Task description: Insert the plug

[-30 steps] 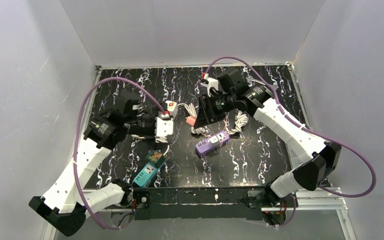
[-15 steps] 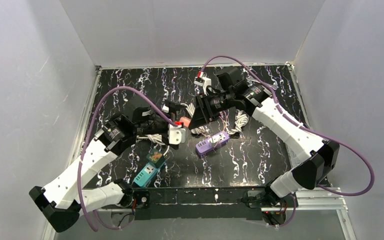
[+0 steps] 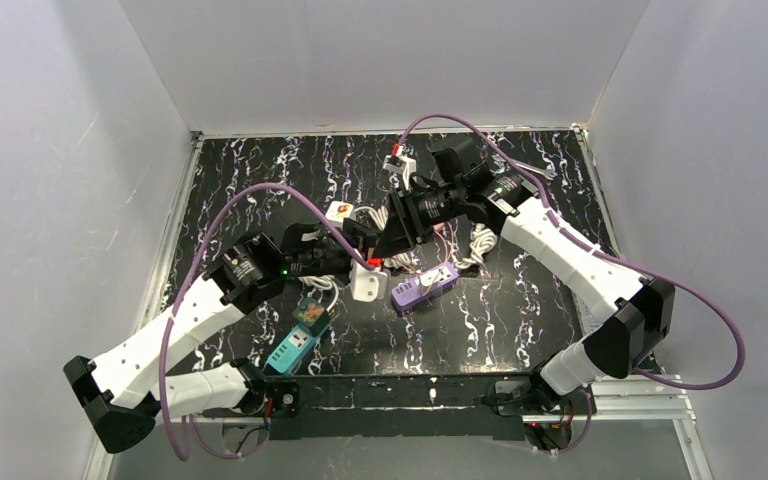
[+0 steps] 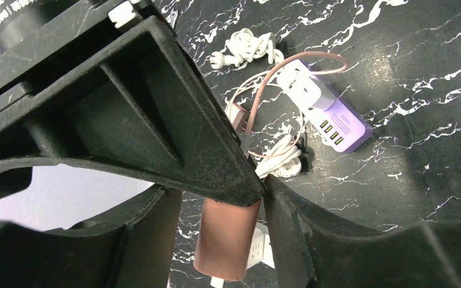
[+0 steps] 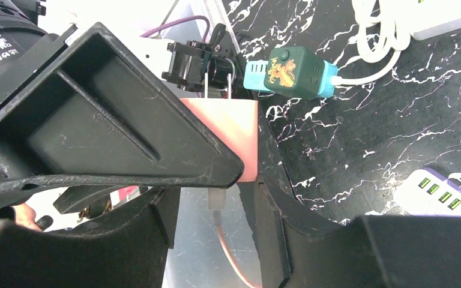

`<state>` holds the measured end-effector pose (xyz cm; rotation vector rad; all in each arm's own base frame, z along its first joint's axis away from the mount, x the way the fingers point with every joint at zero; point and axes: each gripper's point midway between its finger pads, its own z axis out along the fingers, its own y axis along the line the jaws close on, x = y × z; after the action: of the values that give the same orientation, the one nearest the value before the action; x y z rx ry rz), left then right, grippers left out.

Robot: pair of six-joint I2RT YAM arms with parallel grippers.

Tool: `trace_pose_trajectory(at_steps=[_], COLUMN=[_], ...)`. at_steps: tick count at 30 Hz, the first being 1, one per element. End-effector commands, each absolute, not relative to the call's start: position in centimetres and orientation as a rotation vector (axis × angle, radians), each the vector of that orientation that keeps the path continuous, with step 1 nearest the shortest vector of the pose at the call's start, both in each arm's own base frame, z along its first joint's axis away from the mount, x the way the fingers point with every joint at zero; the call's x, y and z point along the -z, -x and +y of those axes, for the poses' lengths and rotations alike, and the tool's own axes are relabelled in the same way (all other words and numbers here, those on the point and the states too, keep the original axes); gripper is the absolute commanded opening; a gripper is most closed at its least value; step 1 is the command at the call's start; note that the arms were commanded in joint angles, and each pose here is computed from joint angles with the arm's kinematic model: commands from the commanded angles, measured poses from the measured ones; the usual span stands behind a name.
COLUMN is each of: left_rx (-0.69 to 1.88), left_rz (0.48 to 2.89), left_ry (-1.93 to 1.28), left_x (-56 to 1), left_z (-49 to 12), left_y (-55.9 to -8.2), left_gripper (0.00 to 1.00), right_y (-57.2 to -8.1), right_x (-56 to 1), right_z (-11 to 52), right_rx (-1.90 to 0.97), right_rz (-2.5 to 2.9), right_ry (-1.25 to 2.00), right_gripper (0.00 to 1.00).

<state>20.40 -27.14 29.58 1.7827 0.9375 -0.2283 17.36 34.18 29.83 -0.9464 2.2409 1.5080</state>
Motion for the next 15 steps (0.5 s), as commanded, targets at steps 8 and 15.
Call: trace_pose_trajectory(at_steps=[8,15], left_rx=[0.176,0.153], left_rz=[0.864,0.856], left_ry=[-1.765,-1.767], left_x=[-30.1,-29.9], left_z=[-26.6,-26.1], left_y=[-19.5,-19.4], left_gripper=[0.38,0.31], right_y=[-16.5,-16.4], right_x=[-30.8,-30.8], right_z=[34.3,34.3], right_rx=[-1.603,-1.604], right_rz=[2.157,2.15], right_ry=[0.961,0.954], right_gripper=[0.4,0.4])
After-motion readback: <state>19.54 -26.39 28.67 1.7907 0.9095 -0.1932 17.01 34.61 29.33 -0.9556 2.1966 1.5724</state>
